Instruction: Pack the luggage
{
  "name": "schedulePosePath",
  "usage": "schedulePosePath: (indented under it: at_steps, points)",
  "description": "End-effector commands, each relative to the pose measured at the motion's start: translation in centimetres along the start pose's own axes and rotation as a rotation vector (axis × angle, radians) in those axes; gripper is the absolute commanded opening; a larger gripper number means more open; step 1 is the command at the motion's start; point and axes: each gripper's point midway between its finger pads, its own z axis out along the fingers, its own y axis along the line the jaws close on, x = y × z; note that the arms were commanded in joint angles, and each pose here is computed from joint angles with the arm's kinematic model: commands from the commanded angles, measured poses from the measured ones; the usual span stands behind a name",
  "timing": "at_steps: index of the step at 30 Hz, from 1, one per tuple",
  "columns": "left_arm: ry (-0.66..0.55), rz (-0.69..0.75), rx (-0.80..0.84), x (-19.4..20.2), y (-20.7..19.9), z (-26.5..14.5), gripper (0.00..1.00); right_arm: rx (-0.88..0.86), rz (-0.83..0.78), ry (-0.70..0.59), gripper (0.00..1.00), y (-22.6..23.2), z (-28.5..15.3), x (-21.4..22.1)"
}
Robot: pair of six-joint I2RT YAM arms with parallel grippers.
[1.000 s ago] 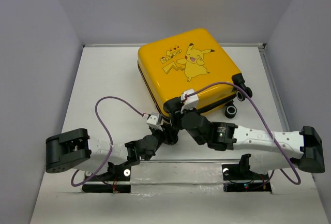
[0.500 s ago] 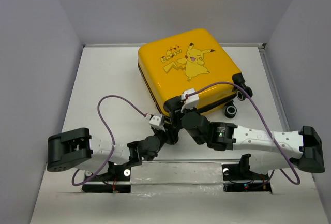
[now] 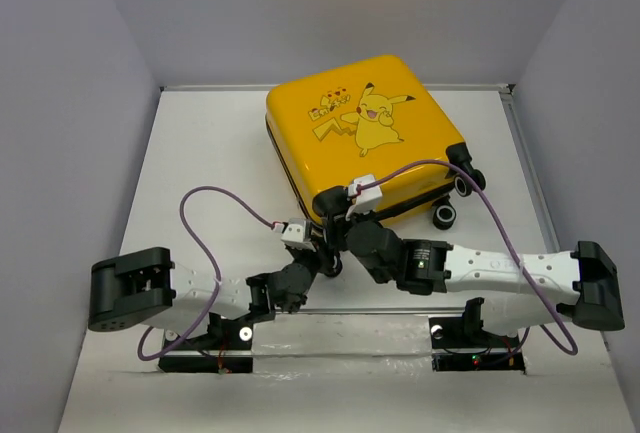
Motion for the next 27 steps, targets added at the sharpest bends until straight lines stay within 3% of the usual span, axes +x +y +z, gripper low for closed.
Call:
schedulePosePath:
  at_steps: [1,7,16,17,18,20,21,23,24,25,27]
  points:
    - [-0.279,-0.312,0.004,-10.6,-4.3,0.6,0.06,-0.301,0.177,0.03,0.07,8.2,-2.7,-0.3]
    - [-0.238,-0.253,-0.046,-8.9,-2.4,0.3,0.06,-0.273,0.188,0.018,0.07,7.0,-2.9,-0.2]
    - [-0.089,-0.212,0.153,-5.8,-3.7,-1.5,0.06,-0.189,0.174,0.015,0.07,4.3,-3.3,0.0]
    - [-0.073,-0.227,0.171,-5.8,-3.9,-1.8,0.06,-0.175,0.175,0.018,0.1,3.8,-3.4,0.2]
    - [-0.029,-0.219,0.189,-5.5,-4.0,-2.4,0.06,-0.157,0.181,0.023,0.23,3.1,-3.8,0.2]
    - [0.045,-0.201,0.205,-4.4,-3.7,-3.2,0.12,-0.115,0.169,0.031,0.34,1.4,-4.1,0.9]
    - [0.059,-0.238,0.248,-5.3,-4.4,-4.1,0.21,-0.118,0.19,0.019,0.38,0.9,-4.8,0.3]
    - [0.156,-0.264,0.219,-4.1,-3.5,-5.1,0.31,-0.11,0.188,0.035,0.55,-0.1,-5.4,0.9]
    - [0.161,-0.319,0.251,-5.3,-3.9,-6.0,0.36,-0.109,0.179,0.048,0.62,-0.6,-5.6,1.5]
    - [0.196,-0.351,0.274,-5.4,-4.3,-6.7,0.47,-0.121,0.196,0.047,0.71,-0.9,-6.2,1.2]
    - [0.251,-0.419,0.321,-6.0,-4.8,-8.3,0.59,-0.123,0.181,0.072,0.77,-1.8,-6.6,2.3]
